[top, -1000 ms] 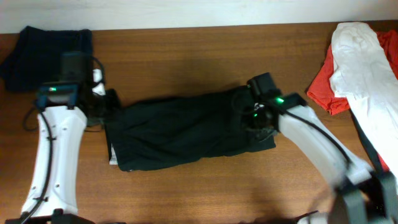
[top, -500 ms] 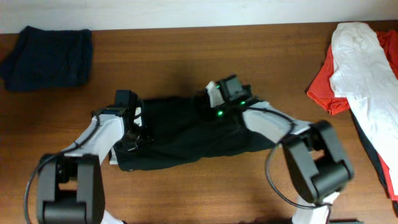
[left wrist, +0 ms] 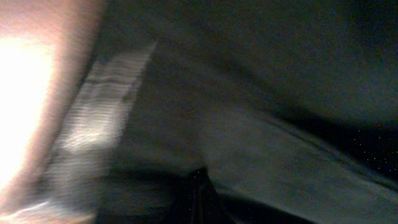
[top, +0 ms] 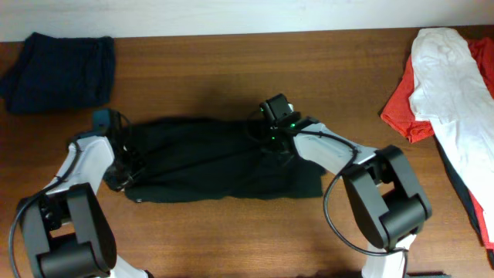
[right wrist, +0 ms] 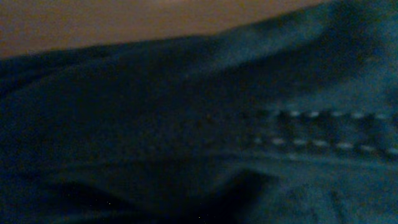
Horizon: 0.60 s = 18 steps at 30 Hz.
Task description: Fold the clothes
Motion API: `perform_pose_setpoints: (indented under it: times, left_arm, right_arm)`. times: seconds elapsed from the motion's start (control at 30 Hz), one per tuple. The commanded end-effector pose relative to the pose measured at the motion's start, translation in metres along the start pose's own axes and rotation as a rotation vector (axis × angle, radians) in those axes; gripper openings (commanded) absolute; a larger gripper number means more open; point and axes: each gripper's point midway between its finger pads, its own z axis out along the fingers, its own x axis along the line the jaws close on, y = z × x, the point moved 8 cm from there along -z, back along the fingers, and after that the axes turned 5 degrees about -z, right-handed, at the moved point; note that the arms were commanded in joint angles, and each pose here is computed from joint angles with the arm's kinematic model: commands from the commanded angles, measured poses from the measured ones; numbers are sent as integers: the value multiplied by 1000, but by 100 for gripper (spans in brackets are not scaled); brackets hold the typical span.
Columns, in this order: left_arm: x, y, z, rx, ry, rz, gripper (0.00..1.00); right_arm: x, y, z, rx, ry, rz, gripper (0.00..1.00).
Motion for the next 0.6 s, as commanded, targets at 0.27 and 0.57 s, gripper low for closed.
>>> perform_pose_setpoints:
  times: [0.27,0.57]
  left_arm:
    - [-85,-30,-108,-227,-387,383,0]
    - [-142,-29,4,-90,-308,470,0]
  right_arm:
    - [36,25,-114,-240,319,-176,25]
    - [63,-6,-3,-13,458,-219,14]
